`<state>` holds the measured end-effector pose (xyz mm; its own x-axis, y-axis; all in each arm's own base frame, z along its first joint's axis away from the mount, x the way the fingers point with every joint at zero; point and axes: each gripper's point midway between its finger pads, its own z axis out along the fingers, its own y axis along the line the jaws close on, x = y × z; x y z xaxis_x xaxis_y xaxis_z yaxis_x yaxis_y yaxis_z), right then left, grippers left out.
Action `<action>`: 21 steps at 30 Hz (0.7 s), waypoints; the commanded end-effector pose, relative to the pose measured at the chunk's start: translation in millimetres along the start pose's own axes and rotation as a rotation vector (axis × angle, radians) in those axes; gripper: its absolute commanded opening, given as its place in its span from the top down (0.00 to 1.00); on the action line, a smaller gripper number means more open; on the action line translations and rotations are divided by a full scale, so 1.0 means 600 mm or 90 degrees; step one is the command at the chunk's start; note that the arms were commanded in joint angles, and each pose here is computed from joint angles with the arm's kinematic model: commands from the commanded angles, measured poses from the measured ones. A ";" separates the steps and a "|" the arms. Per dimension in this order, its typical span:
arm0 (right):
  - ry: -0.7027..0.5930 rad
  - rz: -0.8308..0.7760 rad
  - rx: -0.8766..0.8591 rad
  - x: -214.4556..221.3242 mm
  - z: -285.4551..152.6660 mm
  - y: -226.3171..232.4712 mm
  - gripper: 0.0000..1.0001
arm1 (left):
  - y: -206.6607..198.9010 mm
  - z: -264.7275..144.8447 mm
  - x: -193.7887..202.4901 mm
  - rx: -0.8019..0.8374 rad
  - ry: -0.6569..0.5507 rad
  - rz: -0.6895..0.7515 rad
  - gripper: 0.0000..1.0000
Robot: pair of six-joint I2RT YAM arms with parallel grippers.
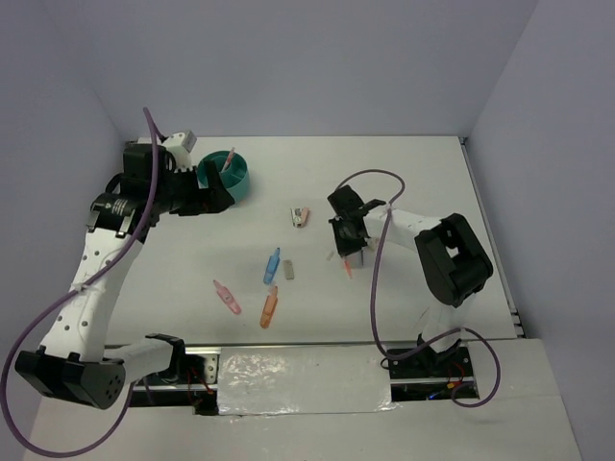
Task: Sort the stationery into containers
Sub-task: Pick up the pen from the center of the board.
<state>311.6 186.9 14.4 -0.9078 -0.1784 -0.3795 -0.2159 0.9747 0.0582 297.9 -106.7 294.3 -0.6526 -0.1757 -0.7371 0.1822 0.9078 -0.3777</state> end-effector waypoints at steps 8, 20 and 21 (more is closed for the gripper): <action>-0.175 0.143 -0.042 -0.071 -0.235 -0.004 1.00 | -0.103 0.117 0.061 -0.050 0.107 0.049 0.02; -0.288 0.250 -0.085 -0.009 -0.401 -0.101 1.00 | -0.263 0.344 0.222 0.001 0.220 0.174 0.38; -0.294 0.240 -0.120 -0.002 -0.409 -0.087 1.00 | -0.268 0.353 0.233 0.001 0.223 0.188 0.38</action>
<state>259.6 93.2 241.6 -0.6507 0.3157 -0.6906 0.0603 0.9281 0.3674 325.2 -336.9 129.9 -0.8294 0.1927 -0.5244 0.3436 0.9161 -0.2068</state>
